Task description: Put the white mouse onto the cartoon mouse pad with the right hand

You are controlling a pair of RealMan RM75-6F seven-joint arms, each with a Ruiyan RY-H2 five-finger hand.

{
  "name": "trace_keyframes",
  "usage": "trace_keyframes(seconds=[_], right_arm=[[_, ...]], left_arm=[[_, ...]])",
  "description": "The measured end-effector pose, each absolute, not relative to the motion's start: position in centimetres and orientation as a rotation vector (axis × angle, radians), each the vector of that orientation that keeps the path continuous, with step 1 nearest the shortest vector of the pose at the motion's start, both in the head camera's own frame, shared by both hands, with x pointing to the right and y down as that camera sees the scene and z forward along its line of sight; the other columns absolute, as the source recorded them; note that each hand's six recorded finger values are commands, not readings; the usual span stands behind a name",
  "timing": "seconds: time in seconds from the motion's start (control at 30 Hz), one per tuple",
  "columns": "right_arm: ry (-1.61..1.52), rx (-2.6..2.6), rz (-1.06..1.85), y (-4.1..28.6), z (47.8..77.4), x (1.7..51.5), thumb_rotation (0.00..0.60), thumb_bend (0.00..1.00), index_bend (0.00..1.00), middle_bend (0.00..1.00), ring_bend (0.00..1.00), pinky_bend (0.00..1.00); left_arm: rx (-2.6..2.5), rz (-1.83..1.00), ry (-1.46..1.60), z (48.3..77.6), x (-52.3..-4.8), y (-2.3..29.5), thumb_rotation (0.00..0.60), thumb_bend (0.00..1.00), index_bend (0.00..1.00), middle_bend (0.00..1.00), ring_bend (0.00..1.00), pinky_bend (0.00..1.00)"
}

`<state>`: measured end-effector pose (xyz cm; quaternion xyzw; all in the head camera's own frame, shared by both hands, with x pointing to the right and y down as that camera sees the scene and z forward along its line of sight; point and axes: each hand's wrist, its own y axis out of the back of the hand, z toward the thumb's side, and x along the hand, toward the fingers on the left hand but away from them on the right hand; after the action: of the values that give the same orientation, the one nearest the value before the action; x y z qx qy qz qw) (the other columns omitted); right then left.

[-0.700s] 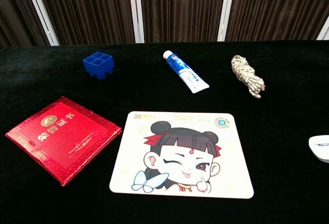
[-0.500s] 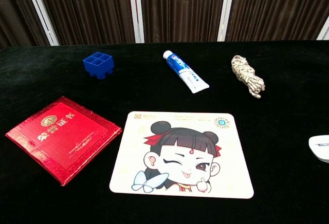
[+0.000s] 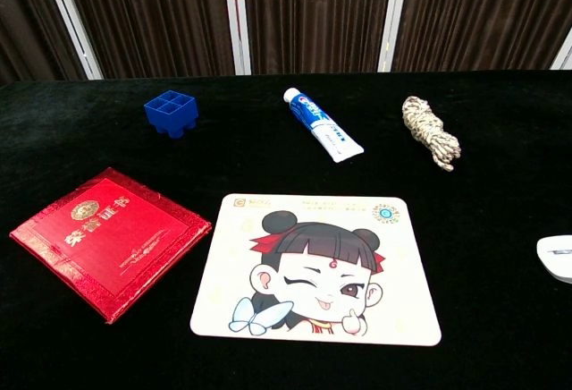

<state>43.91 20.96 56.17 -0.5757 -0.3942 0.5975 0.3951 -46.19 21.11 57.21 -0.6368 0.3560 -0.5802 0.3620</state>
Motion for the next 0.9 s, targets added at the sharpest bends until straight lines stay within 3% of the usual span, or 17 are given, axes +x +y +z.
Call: trace_keyframes(seconds=[0.9], right_arm=[[-0.958, -1.421, 1.623, 21.3, 59.6, 41.4, 0.600, 0.11, 0.07, 0.00, 0.00, 0.00]], left_arm=[[-1.659, -1.505, 0.915, 57.7, -46.0, 20.9, 0.600, 0.00, 0.00, 0.00, 0.00, 0.00]])
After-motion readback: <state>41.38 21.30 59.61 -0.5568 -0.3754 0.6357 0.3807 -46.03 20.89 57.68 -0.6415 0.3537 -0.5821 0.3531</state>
